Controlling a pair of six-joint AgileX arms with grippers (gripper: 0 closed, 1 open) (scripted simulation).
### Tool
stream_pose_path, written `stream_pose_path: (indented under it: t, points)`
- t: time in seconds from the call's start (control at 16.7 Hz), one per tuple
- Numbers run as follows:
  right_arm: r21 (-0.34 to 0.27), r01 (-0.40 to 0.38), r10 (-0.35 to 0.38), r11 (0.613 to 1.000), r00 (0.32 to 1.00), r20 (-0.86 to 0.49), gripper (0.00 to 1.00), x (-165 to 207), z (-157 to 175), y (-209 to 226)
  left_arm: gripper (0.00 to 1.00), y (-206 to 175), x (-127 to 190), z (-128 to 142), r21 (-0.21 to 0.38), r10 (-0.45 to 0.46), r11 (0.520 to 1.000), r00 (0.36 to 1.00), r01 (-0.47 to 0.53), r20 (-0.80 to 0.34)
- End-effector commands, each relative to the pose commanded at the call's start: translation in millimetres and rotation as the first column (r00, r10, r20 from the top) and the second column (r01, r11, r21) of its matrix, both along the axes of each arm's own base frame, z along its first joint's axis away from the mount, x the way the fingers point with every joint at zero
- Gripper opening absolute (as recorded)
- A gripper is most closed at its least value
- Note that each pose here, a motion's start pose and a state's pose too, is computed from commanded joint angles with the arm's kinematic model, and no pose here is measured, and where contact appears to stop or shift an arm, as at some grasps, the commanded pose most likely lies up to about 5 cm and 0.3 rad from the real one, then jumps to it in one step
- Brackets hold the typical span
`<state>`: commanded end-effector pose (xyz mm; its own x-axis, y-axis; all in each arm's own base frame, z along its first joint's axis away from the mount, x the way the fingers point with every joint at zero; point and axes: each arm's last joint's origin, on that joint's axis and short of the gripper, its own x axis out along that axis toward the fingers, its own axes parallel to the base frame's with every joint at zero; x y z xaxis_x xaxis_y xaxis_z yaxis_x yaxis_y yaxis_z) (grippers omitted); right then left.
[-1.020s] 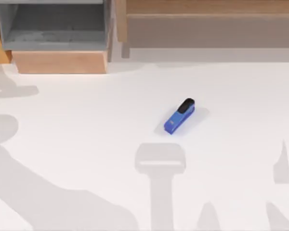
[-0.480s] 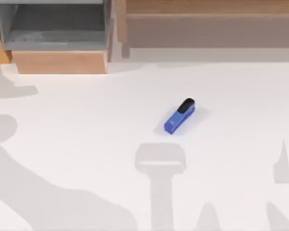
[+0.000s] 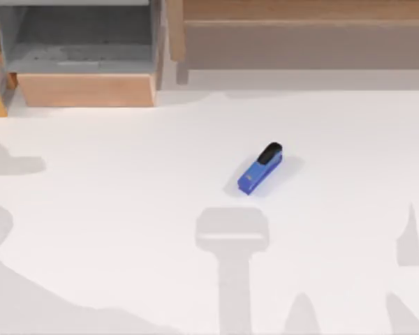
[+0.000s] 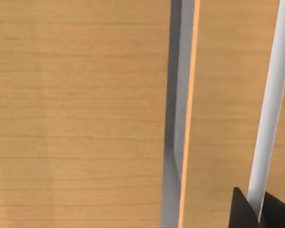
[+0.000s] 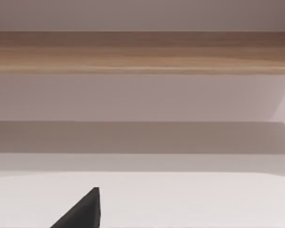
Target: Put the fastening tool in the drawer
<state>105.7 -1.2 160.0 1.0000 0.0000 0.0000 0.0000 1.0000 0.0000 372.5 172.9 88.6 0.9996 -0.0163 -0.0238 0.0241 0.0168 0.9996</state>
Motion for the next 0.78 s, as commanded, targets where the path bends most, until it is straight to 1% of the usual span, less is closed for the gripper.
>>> stream_pose_path:
  t: [0.42,0.78]
  points:
    - [0.000,0.000,0.000,1.000,1.000,0.000,1.00,0.0,0.0,0.0,0.00,0.5,-6.6,0.1,0.003,0.001,1.000,1.000,-0.001,0.003]
    - [0.000,0.000,0.000,1.000,1.000,0.000,1.00,0.0,0.0,0.0,0.00,1.7,-50.1,-0.5,0.001,-0.001,1.000,1.000,0.001,0.001]
